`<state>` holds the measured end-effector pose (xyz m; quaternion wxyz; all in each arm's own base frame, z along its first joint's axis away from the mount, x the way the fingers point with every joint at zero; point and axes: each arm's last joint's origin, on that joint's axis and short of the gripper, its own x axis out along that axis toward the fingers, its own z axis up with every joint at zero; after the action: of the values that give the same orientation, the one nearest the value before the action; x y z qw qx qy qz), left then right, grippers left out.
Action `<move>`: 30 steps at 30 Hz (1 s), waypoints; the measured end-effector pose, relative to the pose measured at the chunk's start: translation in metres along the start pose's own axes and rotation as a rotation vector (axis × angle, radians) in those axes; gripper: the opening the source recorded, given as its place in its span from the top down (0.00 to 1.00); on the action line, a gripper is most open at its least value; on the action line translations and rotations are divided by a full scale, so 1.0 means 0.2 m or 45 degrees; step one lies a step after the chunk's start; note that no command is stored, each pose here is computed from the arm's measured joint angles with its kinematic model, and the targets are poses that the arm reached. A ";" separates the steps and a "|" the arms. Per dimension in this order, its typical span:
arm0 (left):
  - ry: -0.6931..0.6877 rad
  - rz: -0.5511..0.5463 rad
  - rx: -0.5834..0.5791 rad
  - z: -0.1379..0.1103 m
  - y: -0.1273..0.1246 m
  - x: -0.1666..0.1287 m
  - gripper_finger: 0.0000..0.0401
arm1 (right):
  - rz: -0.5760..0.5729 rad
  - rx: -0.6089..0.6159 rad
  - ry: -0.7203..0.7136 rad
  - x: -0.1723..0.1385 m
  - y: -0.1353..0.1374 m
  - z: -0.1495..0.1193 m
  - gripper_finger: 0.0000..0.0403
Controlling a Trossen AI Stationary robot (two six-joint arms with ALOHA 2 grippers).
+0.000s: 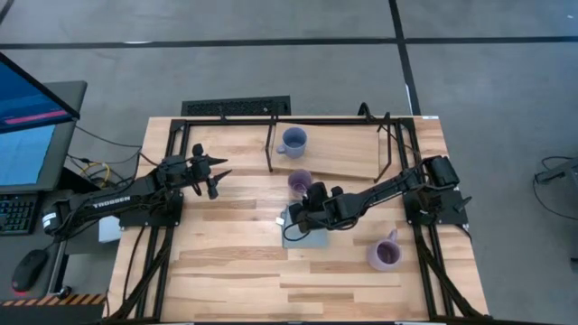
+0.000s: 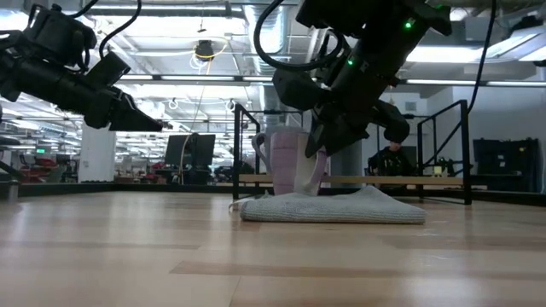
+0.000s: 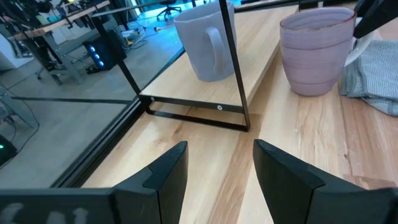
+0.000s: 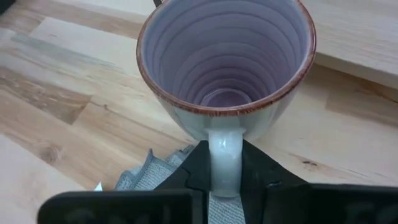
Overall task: Stack small to large cups/mugs on shelf
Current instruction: Put the left violet cup on the shelf
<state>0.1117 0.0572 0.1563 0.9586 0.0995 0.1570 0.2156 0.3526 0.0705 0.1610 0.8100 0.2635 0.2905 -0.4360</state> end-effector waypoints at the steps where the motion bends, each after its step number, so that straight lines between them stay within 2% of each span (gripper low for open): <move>1: 0.005 -0.001 0.000 0.00 0.00 0.00 0.57 | 0.001 0.001 -0.002 0.00 0.00 0.00 0.84; 8: 0.017 -0.004 0.001 -0.01 0.00 0.00 0.57 | -0.005 -0.004 -0.008 -0.01 0.00 0.00 0.84; 12: 0.017 -0.005 0.001 -0.01 0.00 0.00 0.57 | -0.026 -0.025 -0.014 -0.05 0.04 0.05 0.84; 20: 0.016 -0.004 0.001 -0.01 0.00 0.00 0.57 | -0.165 -0.084 -0.022 -0.19 0.08 0.18 0.84; 30: 0.016 -0.004 0.005 -0.01 0.00 0.00 0.57 | -0.384 0.030 -0.052 -0.25 0.00 0.23 0.84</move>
<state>0.1114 0.0571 0.1551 0.9578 0.0999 0.1635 0.2144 0.3414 0.0668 0.2280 0.7379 0.2175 0.3049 -0.5614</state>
